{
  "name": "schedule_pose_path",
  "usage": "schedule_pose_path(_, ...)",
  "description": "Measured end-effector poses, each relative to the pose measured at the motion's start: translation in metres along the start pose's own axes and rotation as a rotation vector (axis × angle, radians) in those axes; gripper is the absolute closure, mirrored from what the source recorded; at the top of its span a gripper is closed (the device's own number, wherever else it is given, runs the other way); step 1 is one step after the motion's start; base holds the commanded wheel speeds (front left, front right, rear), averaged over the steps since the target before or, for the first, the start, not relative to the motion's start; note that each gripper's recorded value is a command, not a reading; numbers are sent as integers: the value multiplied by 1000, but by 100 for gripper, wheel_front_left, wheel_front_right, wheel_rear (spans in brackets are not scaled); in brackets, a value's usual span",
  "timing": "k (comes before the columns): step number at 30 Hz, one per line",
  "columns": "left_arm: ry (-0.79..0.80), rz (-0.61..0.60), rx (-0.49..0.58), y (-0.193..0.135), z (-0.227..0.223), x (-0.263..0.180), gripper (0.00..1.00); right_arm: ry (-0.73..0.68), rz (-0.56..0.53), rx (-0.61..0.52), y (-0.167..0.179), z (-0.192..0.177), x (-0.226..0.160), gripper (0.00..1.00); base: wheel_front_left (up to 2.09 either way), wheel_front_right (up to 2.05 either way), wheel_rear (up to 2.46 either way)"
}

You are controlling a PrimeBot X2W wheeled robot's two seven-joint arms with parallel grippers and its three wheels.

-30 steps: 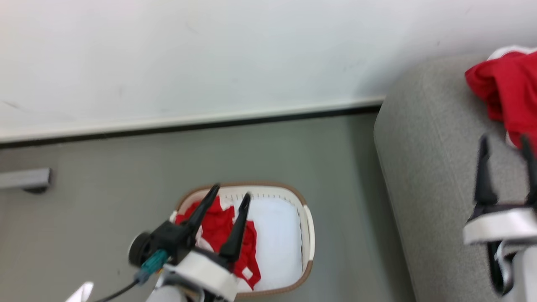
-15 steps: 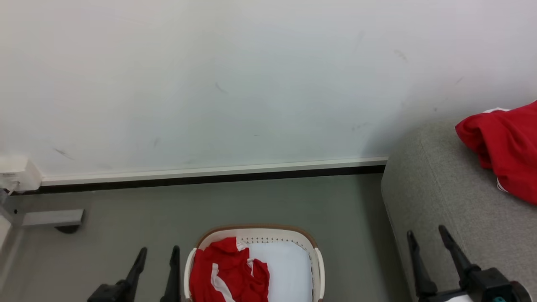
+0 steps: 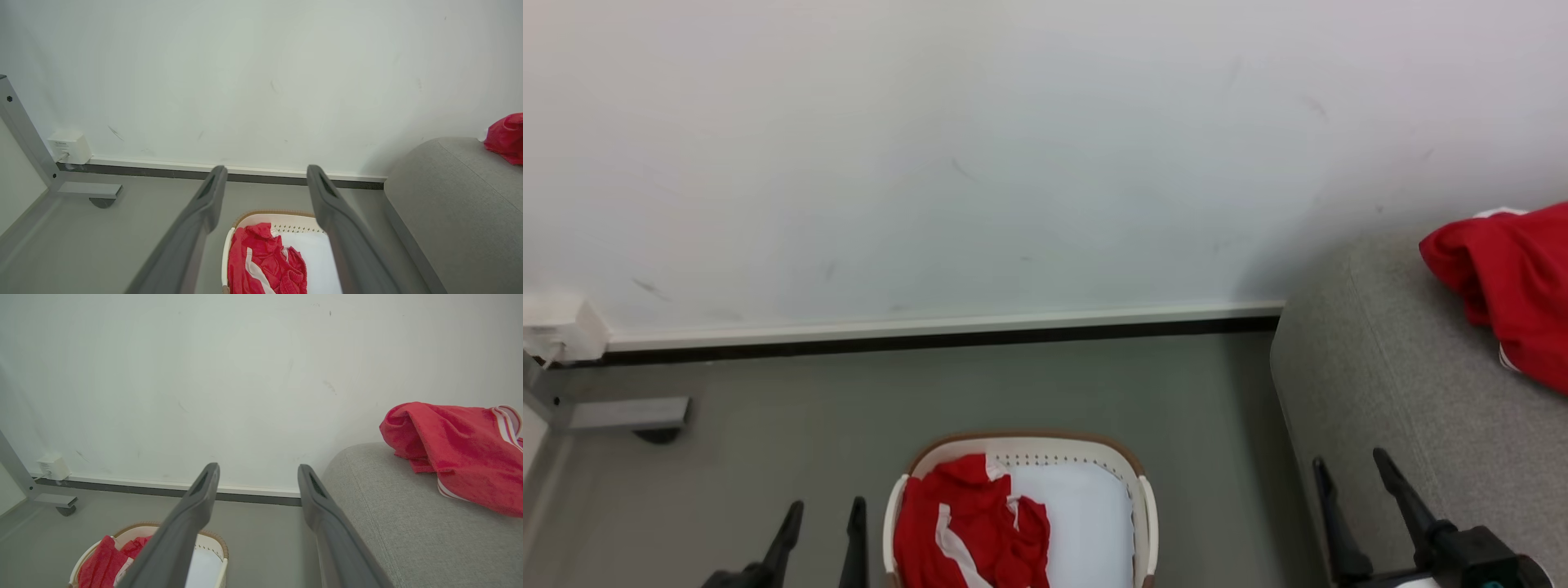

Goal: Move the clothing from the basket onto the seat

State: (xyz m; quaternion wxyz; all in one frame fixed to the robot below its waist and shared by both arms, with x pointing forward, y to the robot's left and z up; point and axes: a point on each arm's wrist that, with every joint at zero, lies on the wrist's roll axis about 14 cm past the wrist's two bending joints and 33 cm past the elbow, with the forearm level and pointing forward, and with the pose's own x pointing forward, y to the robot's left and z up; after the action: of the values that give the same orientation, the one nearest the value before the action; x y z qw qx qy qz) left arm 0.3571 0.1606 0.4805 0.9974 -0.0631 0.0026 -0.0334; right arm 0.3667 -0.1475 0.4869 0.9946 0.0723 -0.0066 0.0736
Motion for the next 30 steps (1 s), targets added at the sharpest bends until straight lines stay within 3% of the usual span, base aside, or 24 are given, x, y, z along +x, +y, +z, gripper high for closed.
schedule_pose_path(7,43,-82,35,-20,-16,45,0,-29,-33,-25,-18,8,30,0,0,0,0)
schedule_pose_path(13,177,-203,89,-45,-66,95,0,-28,-50,-33,-32,0,67,0,0,0,0)
schedule_pose_path(21,441,-306,152,-66,-157,147,0,-2,-53,-38,-45,-33,114,0,0,0,0)
schedule_pose_path(30,689,-365,171,-75,-265,163,0,66,-60,-37,-59,-90,140,0,0,0,0)
